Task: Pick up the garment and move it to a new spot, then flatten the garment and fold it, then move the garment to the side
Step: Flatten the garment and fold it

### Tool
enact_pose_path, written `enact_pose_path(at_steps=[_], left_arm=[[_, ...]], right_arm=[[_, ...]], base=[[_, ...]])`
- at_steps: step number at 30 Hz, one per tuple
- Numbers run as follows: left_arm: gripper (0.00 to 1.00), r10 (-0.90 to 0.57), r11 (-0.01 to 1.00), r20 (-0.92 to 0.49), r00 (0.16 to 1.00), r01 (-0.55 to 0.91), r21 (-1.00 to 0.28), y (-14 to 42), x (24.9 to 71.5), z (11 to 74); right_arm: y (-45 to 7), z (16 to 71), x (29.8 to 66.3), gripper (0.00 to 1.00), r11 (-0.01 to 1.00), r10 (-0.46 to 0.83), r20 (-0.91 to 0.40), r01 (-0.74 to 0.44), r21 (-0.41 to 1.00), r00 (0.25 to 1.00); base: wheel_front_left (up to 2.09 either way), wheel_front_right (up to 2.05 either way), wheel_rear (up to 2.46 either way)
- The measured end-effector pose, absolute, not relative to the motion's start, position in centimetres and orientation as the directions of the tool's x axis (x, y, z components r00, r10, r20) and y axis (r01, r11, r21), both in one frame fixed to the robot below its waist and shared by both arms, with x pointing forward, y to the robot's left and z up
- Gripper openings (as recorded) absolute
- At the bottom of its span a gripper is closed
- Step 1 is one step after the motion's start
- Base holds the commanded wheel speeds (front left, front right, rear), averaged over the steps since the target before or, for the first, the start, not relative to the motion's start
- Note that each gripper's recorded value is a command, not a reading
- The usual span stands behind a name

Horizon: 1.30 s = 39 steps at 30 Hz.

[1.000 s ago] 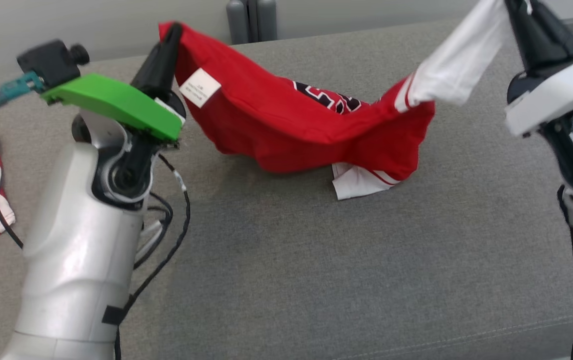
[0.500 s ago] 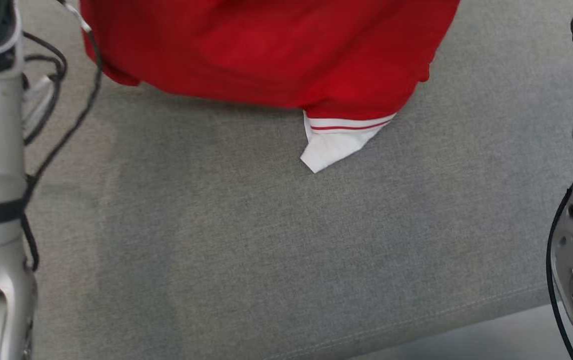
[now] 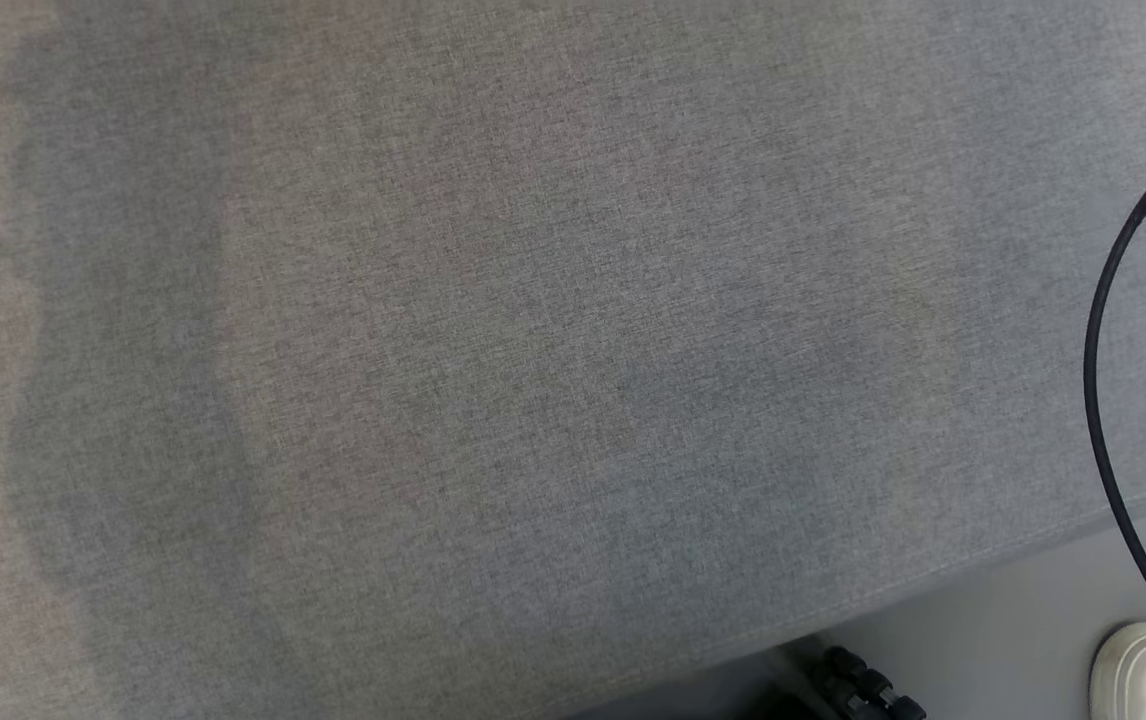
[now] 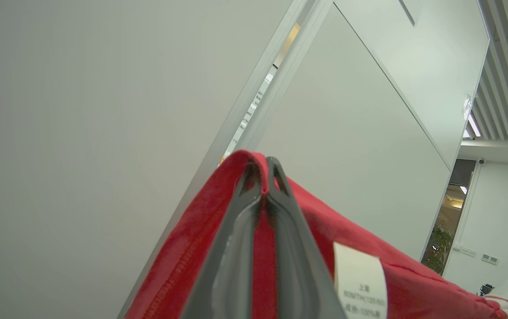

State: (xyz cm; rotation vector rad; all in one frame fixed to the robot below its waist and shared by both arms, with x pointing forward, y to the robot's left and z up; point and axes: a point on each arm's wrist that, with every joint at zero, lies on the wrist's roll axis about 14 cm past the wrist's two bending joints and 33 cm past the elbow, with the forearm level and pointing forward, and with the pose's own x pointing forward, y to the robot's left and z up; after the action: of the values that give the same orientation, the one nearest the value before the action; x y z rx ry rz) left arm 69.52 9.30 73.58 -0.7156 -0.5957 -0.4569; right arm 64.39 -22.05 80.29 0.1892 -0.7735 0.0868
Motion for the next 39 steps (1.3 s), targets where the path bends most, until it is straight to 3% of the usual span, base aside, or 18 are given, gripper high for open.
enact_pose_path(at_steps=[3, 9, 16, 21, 27, 33, 39], left_arm=[[0.0, -0.191, 0.687, 0.606, 0.773, 0.546, -0.48, 9.5, 70.6, 70.5], [0.0, -0.235, 0.731, 0.371, 0.898, 0.415, -0.542, 9.6, 70.9, 58.1], [0.0, -0.244, 0.701, 0.165, 0.956, 0.291, -0.651, 9.3, 65.7, 49.3], [0.0, -0.261, 0.681, 0.052, 0.964, 0.222, -0.698, 9.1, 59.9, 45.9], [0.0, -0.236, 0.69, -0.053, 0.97, 0.129, -0.713, 10.6, 53.8, 43.6], [0.0, -0.202, 0.714, -0.126, 0.971, 0.059, -0.697, 12.2, 48.5, 42.4], [0.0, -0.177, 0.742, -0.165, 0.97, 0.021, -0.67, 13.2, 44.1, 41.9]], right_arm=[[-21.6, 76.7, 66.4, 0.0, 0.985, 0.038, 0.631, -0.135, 0.106, 0.775], [-19.1, 65.0, 68.4, 0.0, 0.981, 0.129, 0.381, -0.173, 0.083, 0.915], [-19.6, 54.2, 63.5, 0.0, 0.966, 0.168, 0.068, -0.178, 0.188, 0.983], [-20.3, 48.2, 56.5, 0.0, 0.955, 0.175, -0.141, -0.133, 0.265, 0.974], [-21.2, 46.2, 49.7, 0.0, 0.945, 0.124, -0.228, -0.045, 0.323, 0.966], [-21.3, 45.0, 45.3, 0.0, 0.955, 0.082, -0.307, 0.013, 0.297, 0.948], [-19.5, 42.7, 41.3, 0.0, 0.979, 0.132, -0.478, -0.041, 0.197, 0.869]], base=[[0.0, 0.0, 0.0], [0.0, 0.0, 0.0], [0.0, 0.0, 0.0], [0.0, 0.0, 0.0], [0.0, 0.0, 0.0], [0.0, 0.0, 0.0], [0.0, 0.0, 0.0]])
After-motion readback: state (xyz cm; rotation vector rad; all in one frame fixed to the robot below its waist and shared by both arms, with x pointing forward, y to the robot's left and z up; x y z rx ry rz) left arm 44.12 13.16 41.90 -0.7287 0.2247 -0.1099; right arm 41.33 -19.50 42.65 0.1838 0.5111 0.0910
